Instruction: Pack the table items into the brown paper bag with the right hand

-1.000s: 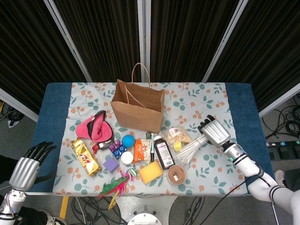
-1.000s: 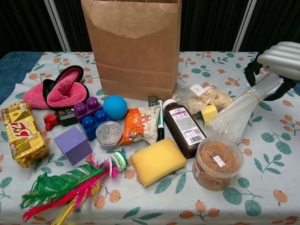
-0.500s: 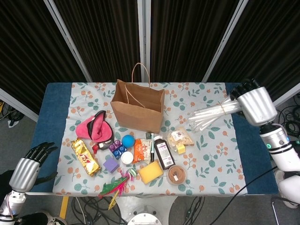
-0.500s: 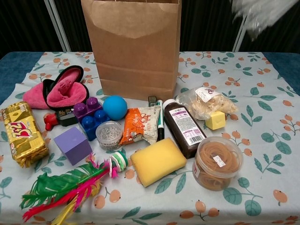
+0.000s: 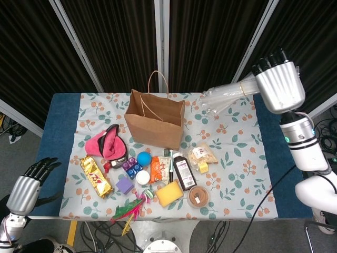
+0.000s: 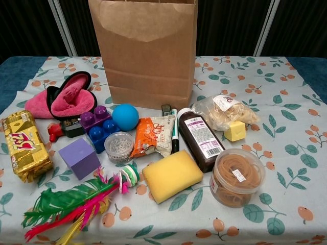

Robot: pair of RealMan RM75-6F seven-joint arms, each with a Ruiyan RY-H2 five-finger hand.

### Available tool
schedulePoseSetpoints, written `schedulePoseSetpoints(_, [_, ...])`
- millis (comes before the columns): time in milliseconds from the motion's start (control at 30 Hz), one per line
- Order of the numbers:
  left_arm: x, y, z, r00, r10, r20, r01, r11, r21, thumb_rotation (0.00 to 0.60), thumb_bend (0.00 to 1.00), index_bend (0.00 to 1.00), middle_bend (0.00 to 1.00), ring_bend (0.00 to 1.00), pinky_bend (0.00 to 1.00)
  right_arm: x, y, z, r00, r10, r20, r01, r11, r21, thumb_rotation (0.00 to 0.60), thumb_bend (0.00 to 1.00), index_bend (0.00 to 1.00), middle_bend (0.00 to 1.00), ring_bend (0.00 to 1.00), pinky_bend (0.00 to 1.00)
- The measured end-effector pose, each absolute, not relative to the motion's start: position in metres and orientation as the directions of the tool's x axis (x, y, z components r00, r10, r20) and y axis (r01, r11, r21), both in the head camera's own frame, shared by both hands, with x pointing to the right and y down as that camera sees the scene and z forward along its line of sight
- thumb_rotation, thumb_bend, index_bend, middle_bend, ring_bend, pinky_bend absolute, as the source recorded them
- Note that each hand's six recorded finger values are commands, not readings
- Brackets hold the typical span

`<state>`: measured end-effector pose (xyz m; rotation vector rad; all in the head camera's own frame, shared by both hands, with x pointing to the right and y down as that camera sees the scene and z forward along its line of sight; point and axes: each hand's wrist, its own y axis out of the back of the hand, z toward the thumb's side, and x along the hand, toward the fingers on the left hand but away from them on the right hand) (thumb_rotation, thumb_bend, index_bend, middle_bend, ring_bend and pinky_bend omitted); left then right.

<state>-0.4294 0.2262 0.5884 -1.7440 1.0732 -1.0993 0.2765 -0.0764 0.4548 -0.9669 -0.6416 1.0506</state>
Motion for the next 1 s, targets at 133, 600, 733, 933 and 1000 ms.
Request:
schedulePoseSetpoints(133, [-0.433,0.225,0.587,0.262,-0.93,0.259,-0.242,-0.323,-0.915,0.6,0.11,0.26,0.27,0.17,0.25,0.244,-0.082,0.47,0.387,0.922,0.003,-0.41,0.175,-0.895,0.6,0.21,0.73,0.54,0.4,0.26])
schedulePoseSetpoints(600, [-0.442,0.228,0.585,0.257,-0.928,0.268,-0.239,-0.33,-0.913,0.6,0.11,0.26,0.27,0.17,0.25,0.149,-0.085,0.515,0.412,0.911,0.036,-0.417,0.223,-0.881,0.6,0.22,0.73,0.54,0.4,0.26])
schedulePoseSetpoints(733, [-0.445,0.229,0.586,0.252,-0.929,0.271,-0.242,-0.332,-0.912,0.6,0.11,0.26,0.27,0.17,0.25,0.136,-0.083,0.523,0.427,0.904,0.024,-0.437,0.23,-0.87,0.6,0.23,0.72,0.53,0.39,0.25])
schedulePoseSetpoints(933, [-0.446,0.229,0.587,0.251,-0.928,0.274,-0.251,-0.335,-0.908,0.6,0.11,0.26,0.27,0.17,0.25,0.128,-0.079,0.533,0.437,0.899,-0.015,-0.468,0.213,-0.858,0.6,0.09,0.38,0.35,0.14,0.04])
schedulePoseSetpoints(1000, [-0.446,0.229,0.588,0.251,-0.929,0.272,-0.254,-0.334,-0.908,0.6,0.11,0.26,0.27,0.17,0.25,0.127,-0.078,0.534,0.433,0.901,-0.032,-0.48,0.201,-0.854,0.6,0.07,0.25,0.27,0.06,0.0])
